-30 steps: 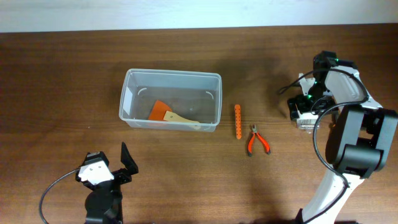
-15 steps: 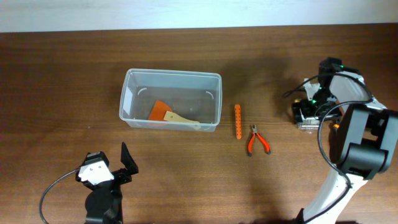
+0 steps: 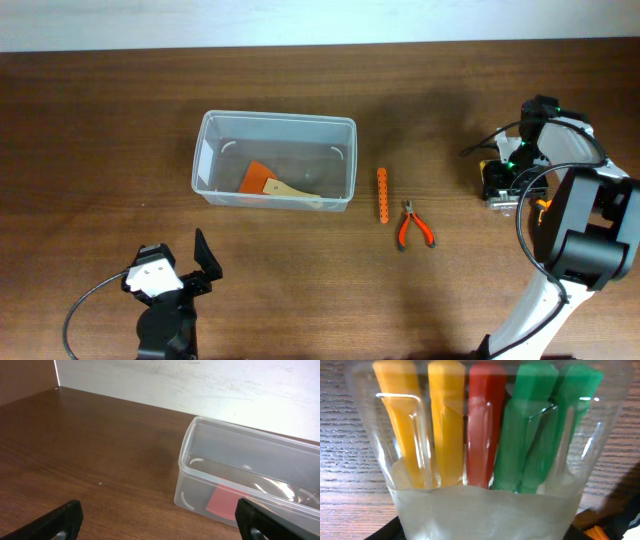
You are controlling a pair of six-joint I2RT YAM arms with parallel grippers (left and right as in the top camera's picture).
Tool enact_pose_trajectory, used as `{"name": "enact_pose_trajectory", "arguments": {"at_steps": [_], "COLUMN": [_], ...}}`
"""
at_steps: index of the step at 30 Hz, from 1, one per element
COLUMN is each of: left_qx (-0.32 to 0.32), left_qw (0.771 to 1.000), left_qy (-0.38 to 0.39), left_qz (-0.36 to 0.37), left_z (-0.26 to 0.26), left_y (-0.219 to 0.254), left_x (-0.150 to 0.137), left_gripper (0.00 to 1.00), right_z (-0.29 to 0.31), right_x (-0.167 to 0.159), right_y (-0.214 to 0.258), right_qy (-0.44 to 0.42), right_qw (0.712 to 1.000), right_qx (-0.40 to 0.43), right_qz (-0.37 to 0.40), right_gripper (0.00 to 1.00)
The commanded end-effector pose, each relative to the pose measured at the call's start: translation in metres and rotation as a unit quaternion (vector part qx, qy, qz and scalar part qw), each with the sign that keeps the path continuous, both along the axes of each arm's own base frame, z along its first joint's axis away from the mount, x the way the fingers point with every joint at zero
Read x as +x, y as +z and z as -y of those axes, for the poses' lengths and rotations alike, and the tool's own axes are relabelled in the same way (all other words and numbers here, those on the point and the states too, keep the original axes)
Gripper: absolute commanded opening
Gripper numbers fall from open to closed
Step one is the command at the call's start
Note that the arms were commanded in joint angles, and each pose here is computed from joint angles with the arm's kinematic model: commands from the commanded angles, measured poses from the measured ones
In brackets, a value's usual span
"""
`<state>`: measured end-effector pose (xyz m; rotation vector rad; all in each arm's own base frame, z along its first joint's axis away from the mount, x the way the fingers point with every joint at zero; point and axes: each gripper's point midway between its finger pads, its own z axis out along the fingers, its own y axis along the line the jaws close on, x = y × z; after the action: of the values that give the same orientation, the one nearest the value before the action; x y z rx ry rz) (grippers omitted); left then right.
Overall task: Pack container
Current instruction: 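Move the right gripper to the marker pack and grasp it, then carry the marker pack into the container and release it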
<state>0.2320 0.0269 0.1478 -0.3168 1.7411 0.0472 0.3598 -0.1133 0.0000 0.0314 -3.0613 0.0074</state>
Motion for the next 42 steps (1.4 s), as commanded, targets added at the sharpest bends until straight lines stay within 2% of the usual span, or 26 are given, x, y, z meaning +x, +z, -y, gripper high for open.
{"name": "enact_pose_trajectory", "arguments": {"at_steps": [1, 6, 12, 16, 21, 25, 29, 33, 37, 42], "left_qx": [0.005, 0.005, 0.005, 0.005, 0.005, 0.005, 0.005, 0.005, 0.005, 0.005], "left_qw": [1.000, 1.000, 1.000, 1.000, 1.000, 1.000, 1.000, 1.000, 1.000, 1.000], "left_qy": [-0.001, -0.001, -0.001, -0.001, -0.001, -0.001, -0.001, -0.001, -0.001, -0.001], "left_qz": [-0.001, -0.001, -0.001, -0.001, -0.001, -0.001, -0.001, -0.001, -0.001, -0.001], "left_z": [0.000, 0.000, 0.000, 0.000, 0.000, 0.000, 0.000, 0.000, 0.000, 0.000], "left_y": [-0.001, -0.001, -0.001, -0.001, -0.001, -0.001, -0.001, -0.001, -0.001, -0.001], "left_x": [0.000, 0.000, 0.000, 0.000, 0.000, 0.000, 0.000, 0.000, 0.000, 0.000], "left_gripper": [0.99, 0.99, 0.99, 0.99, 0.99, 0.99, 0.99, 0.99, 0.99, 0.99], "right_z": [-0.006, -0.009, -0.024, -0.064, -0.137, -0.222, -0.287, -0.359, -0.404, -0.415], "right_x": [-0.001, 0.014, 0.063, 0.099, 0.116, 0.105, 0.081, 0.042, 0.008, -0.001], "right_y": [0.000, 0.016, 0.077, 0.139, 0.204, 0.243, 0.244, 0.240, 0.224, 0.170], "right_qy": [-0.001, 0.000, 0.031, 0.084, 0.163, 0.255, 0.324, 0.420, 0.516, 0.532], "right_qw": [1.000, 1.000, 0.996, 0.986, 0.964, 0.934, 0.915, 0.877, 0.830, 0.832], "right_qx": [0.012, 0.024, 0.014, 0.005, 0.008, 0.024, 0.041, 0.058, 0.061, 0.059], "right_qz": [-0.001, 0.018, 0.083, 0.147, 0.212, 0.247, 0.239, 0.226, 0.202, 0.149], "right_gripper": [0.59, 0.59, 0.47, 0.47, 0.47, 0.47, 0.48, 0.48, 0.48, 0.49]}}
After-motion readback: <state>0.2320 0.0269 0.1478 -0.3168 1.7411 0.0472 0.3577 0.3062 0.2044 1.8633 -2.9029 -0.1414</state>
